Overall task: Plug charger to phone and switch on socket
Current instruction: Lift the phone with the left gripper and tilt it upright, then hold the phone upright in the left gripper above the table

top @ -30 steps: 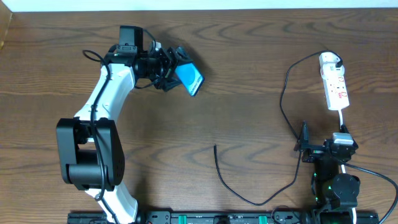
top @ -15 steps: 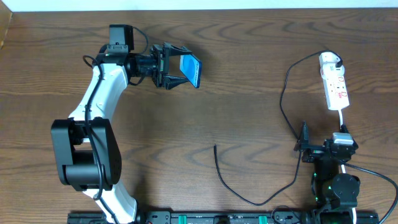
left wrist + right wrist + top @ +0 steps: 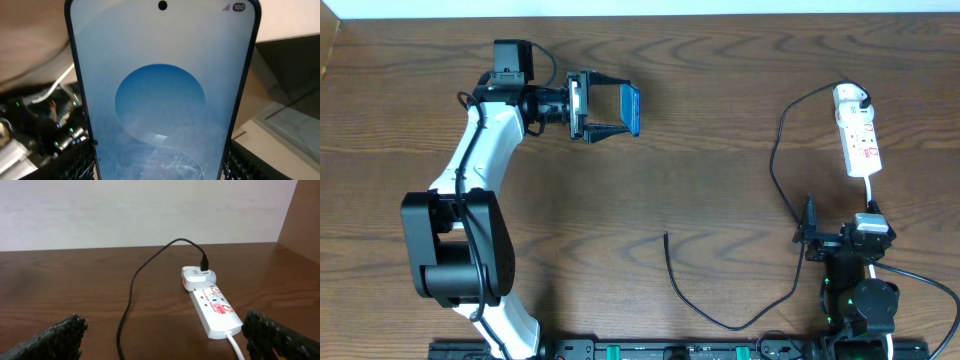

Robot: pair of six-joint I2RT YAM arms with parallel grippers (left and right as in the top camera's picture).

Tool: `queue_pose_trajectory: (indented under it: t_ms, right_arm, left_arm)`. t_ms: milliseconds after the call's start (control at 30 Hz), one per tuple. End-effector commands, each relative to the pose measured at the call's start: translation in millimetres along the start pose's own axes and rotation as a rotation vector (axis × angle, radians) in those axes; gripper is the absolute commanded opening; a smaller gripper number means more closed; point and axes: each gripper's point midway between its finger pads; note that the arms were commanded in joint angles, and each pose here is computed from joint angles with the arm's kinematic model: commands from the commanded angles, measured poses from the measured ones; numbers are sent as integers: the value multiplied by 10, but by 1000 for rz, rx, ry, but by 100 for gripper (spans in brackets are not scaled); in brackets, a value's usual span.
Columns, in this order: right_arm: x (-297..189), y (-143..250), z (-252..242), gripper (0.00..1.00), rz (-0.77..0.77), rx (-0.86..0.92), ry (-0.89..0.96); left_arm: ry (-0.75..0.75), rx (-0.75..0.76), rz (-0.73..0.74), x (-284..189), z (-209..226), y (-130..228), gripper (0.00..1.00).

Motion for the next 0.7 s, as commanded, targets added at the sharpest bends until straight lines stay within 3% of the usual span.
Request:
queue_pose_trajectory:
  t_ms: [0, 367, 667]
  right_arm:
    - [-6, -11, 21, 99, -6, -15, -8]
    - [-6, -11, 21, 99, -6, -15, -8]
    - [-6, -11, 21, 99, -6, -15, -8]
  left_arm:
    - [-6, -42, 93, -56, -3, 285, 7]
    - [-16, -109, 118, -60, 6, 329, 7]
    - [-11, -73, 116, -60, -18, 327, 7]
Point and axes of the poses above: each gripper's point midway between its finger pads, its own x axis out along the fingers, its own z axis along the line the jaws close on, y = z × x, and after that the axes turned 15 degrees about -x, right-handed
